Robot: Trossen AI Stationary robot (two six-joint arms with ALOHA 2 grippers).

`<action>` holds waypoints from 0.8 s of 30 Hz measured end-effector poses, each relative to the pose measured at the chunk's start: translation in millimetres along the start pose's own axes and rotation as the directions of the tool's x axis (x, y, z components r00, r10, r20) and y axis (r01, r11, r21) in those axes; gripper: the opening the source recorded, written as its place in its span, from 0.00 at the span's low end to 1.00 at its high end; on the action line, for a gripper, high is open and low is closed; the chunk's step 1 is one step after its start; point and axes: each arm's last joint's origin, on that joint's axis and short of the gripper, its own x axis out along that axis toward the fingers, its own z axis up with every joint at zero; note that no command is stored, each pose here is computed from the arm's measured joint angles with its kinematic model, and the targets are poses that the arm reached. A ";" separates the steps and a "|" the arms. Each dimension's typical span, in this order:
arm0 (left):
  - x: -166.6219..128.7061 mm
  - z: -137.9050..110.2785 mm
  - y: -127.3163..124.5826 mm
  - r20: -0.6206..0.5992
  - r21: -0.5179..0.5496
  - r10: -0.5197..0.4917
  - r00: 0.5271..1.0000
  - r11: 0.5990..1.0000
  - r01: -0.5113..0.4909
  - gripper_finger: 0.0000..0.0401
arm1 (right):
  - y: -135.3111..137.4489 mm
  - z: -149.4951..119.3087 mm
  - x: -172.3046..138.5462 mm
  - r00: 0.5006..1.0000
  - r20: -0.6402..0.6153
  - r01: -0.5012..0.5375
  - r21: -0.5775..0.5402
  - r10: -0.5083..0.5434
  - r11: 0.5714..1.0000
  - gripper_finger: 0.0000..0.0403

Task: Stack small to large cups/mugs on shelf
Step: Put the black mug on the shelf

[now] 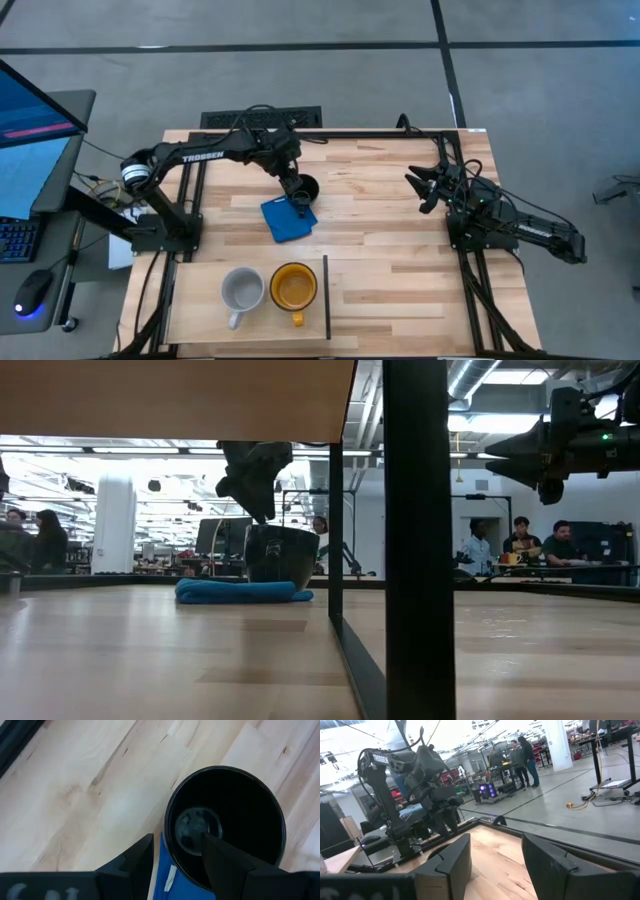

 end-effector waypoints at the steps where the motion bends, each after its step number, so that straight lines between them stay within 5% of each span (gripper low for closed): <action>1: 0.0 0.0 0.0 0.000 0.002 0.000 1.000 1.000 0.000 0.38 | 0.0 0.0 0.0 1.000 0.000 0.000 0.000 0.000 1.000 0.50; 9: 0.0 -1.9 0.6 -0.019 -0.019 0.011 1.000 1.000 -0.011 0.38 | 0.0 0.0 0.0 1.000 0.000 0.000 -0.001 0.000 1.000 0.50; 24: -0.2 -6.2 -0.8 -0.061 -0.243 0.004 0.998 0.970 -0.019 0.38 | 0.0 0.0 0.0 1.000 0.000 0.000 -0.002 0.000 1.000 0.50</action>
